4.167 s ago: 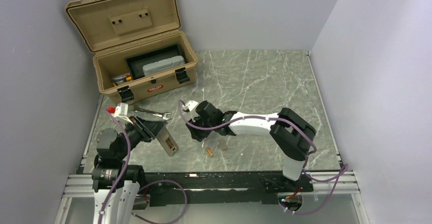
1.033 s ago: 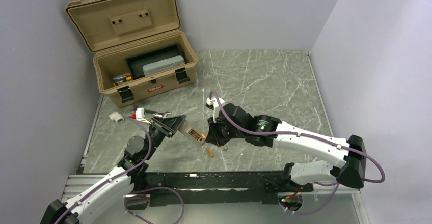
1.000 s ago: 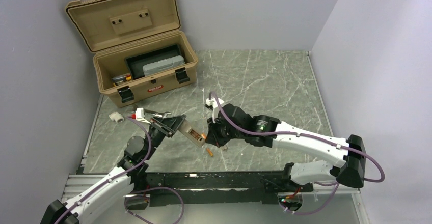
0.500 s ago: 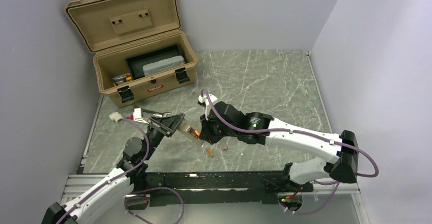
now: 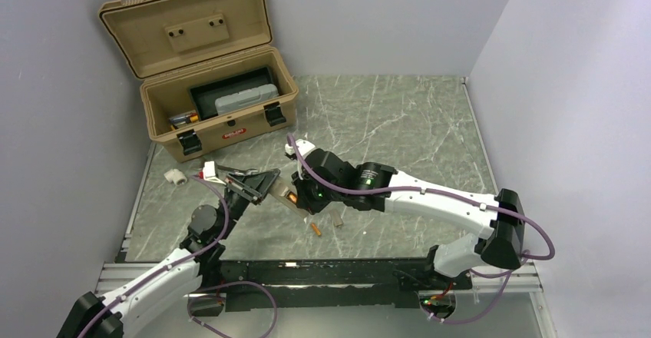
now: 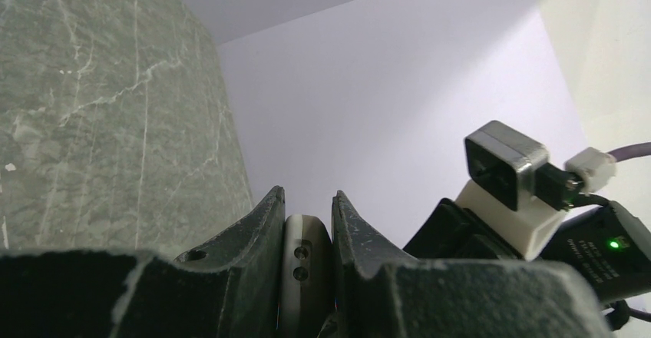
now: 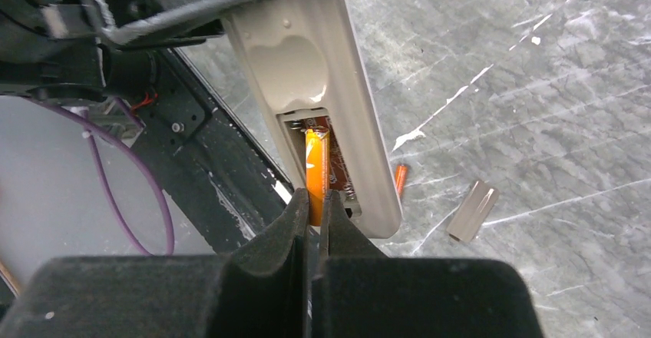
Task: Load the batteries into the remote control
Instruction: Load the battery into the remote control.
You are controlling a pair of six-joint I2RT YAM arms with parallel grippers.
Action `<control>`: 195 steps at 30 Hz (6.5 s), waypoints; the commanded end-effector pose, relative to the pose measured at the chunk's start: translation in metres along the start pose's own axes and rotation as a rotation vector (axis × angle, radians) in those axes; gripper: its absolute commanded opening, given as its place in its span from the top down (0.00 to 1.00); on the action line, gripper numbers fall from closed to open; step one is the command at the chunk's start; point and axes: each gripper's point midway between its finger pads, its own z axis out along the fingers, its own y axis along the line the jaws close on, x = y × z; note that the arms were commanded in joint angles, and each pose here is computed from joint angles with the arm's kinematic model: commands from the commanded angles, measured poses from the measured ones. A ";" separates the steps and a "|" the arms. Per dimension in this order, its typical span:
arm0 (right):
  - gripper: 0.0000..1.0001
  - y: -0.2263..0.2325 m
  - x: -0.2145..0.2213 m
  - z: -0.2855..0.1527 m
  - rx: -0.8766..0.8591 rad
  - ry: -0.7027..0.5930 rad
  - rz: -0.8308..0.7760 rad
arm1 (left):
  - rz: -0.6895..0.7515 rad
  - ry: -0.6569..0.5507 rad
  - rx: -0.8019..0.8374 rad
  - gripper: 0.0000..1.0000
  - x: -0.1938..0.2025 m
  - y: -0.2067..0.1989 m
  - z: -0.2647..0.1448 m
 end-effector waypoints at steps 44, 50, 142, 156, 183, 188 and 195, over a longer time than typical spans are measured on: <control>0.78 0.004 0.002 -0.001 -0.028 0.034 -0.066 | -0.005 0.016 -0.036 1.00 0.008 0.031 -0.021; 0.74 0.003 -0.001 -0.001 -0.017 0.025 -0.078 | -0.012 0.026 -0.032 1.00 0.010 0.031 -0.021; 0.45 0.079 0.031 -0.081 -0.743 -0.582 -0.963 | -0.108 0.358 0.167 1.00 0.057 -0.034 -0.031; 0.41 0.084 0.031 -0.074 -0.769 -0.598 -0.974 | -0.105 0.372 0.176 1.00 0.058 -0.038 -0.032; 0.43 0.073 0.042 -0.057 -0.779 -0.554 -0.977 | -0.109 0.368 0.190 1.00 0.057 -0.043 -0.032; 0.43 0.071 0.043 -0.054 -0.773 -0.545 -0.971 | -0.108 0.367 0.189 1.00 0.057 -0.042 -0.032; 0.43 0.069 0.045 -0.046 -0.761 -0.527 -0.975 | -0.107 0.369 0.190 1.00 0.057 -0.043 -0.032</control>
